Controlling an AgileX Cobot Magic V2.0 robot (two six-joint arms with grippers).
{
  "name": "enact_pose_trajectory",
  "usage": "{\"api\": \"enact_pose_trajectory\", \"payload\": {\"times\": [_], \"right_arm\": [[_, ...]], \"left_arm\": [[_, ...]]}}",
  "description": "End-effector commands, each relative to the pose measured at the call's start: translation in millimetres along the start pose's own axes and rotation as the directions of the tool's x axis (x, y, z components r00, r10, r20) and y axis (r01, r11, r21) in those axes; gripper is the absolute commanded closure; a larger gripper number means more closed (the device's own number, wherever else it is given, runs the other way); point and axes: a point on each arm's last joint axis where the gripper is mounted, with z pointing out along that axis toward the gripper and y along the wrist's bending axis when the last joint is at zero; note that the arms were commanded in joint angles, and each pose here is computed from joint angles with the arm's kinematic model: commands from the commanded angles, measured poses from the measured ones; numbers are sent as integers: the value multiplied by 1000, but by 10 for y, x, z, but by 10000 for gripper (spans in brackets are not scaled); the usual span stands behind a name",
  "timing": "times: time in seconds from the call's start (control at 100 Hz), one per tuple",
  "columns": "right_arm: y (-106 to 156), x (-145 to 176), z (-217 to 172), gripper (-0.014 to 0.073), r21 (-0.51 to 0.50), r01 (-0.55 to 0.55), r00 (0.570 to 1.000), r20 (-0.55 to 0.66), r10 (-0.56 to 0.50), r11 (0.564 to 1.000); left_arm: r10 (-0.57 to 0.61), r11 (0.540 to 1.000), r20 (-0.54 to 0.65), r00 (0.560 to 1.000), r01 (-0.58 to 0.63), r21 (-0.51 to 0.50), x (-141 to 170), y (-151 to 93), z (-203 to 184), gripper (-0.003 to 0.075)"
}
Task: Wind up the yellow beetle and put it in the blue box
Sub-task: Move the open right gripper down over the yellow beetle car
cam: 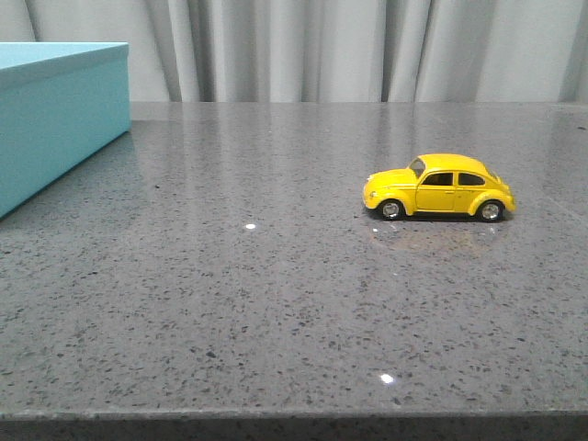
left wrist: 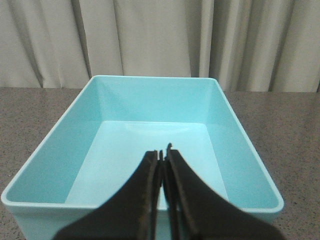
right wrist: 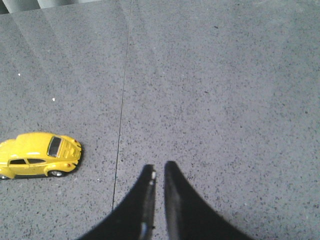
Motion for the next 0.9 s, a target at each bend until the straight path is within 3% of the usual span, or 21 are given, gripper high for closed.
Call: {"api": "enact_pose_trajectory", "payload": {"times": [0.0,0.08,0.18,0.52,0.76,0.89], "right_arm": [[39,-220,-1,402,-9,3,997,72,-2,1000],[48,-267,27,345,-6,2,999,44,-2,1000],[60,-324,74,342,-5,-2,1000,20,2,1000],[69,-377,103,342,-17,-17,998,68,18,1000],[125,-524,288,342,-10,-18,992,-124,16,1000],[256,-698,381,311,-64,7,988,-157,-17,998]], "left_arm": [[-16,1000,70,997,16,3,-183,-6,33,601],[-17,1000,53,998,17,2,-183,-6,76,505],[-17,1000,50,999,17,1,-192,-5,104,415],[-27,1000,127,992,27,3,-262,-4,102,420],[-30,1000,141,989,30,4,-276,-5,100,420],[-30,1000,141,989,30,4,-276,-5,100,420]]}}
